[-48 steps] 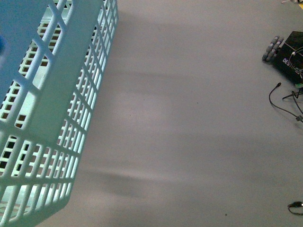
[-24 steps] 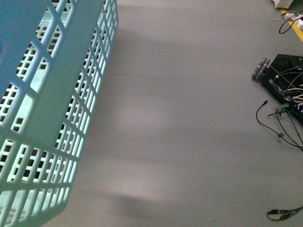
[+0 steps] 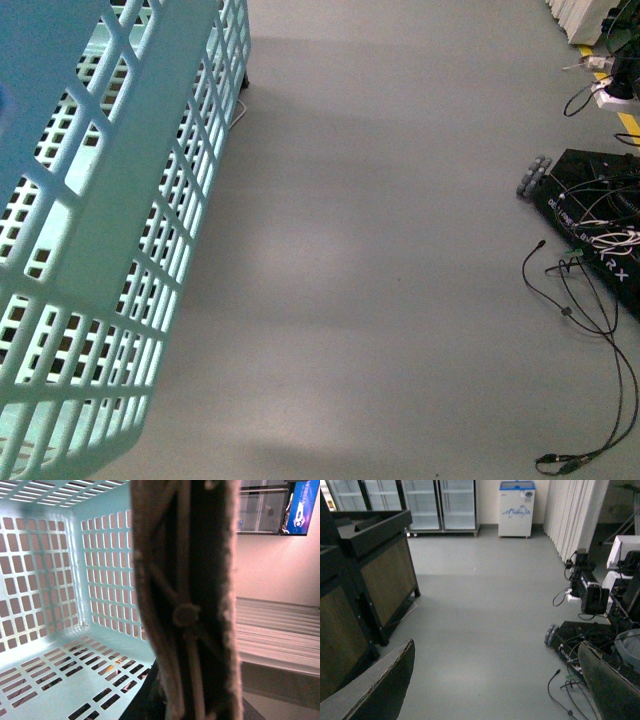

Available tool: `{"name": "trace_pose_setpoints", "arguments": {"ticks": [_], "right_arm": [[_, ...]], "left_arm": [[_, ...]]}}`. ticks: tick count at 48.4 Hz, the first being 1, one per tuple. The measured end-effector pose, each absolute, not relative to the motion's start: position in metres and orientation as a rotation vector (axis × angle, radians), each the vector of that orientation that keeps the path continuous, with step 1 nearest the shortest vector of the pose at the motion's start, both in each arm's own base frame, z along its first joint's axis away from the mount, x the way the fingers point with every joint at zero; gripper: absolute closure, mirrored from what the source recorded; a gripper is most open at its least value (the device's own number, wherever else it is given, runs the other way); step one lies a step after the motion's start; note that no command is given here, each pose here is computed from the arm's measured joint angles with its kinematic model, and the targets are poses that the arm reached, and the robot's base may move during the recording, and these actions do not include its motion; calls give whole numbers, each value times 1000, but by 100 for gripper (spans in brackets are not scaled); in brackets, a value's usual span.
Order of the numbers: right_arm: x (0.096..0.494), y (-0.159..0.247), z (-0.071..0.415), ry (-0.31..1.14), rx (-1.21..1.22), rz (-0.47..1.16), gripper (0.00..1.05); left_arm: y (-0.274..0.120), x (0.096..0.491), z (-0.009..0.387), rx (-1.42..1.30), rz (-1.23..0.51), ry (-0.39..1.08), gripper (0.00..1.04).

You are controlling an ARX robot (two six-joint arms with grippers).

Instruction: Pick lemon and mango into basket

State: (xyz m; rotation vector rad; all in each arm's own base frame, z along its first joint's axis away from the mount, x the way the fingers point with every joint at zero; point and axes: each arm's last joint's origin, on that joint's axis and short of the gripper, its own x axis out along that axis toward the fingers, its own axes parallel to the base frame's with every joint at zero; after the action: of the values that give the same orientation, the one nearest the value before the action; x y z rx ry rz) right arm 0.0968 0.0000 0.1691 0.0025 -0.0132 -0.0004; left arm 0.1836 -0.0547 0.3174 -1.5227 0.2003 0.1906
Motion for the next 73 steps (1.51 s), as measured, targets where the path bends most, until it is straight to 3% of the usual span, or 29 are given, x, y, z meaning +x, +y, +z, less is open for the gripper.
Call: {"name": "trace_pose_setpoints", "arguments": {"ticks": [73], "right_arm": [[97,0,169,-13,3,-1,9]], "left_arm": [[-56,183,318,-1528,186,205,100]]}}
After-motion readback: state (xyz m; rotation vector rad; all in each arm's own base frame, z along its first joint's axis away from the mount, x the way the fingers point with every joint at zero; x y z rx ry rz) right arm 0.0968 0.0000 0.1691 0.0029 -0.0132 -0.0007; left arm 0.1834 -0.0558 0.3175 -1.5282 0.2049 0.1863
